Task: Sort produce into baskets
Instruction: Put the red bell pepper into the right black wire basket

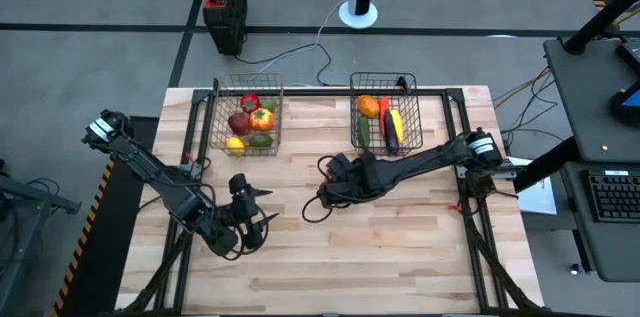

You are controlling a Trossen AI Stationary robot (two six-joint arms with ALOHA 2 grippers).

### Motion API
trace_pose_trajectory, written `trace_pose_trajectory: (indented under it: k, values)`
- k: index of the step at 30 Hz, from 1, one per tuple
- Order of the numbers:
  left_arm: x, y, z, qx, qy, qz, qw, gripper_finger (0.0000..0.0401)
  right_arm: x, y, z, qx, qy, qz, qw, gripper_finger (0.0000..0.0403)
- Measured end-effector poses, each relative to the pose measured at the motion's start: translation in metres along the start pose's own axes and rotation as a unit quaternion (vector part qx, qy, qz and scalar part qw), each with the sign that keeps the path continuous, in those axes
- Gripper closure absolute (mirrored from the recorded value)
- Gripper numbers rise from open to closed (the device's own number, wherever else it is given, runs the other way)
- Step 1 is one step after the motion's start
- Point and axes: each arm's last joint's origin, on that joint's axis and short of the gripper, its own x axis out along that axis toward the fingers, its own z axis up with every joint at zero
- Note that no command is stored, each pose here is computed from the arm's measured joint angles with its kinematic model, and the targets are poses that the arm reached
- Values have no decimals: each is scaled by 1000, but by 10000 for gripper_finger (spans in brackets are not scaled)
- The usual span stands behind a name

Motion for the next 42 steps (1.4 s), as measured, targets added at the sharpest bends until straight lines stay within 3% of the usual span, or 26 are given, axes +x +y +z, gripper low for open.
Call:
trace_pose_trajectory:
  k: [13, 29, 42]
  values:
    - [8, -7, -8, 12, 10, 14, 1000, 134, -6, 5, -10, 49, -80, -38, 995, 123]
    - [13, -10, -12, 6, -1, 39, 999, 134, 25, 1, -50, 66, -147, -59, 985, 132]
    - [13, -12, -9, 1, -10, 32, 999, 134, 43, -6, -67, 67, -152, -60, 984, 147]
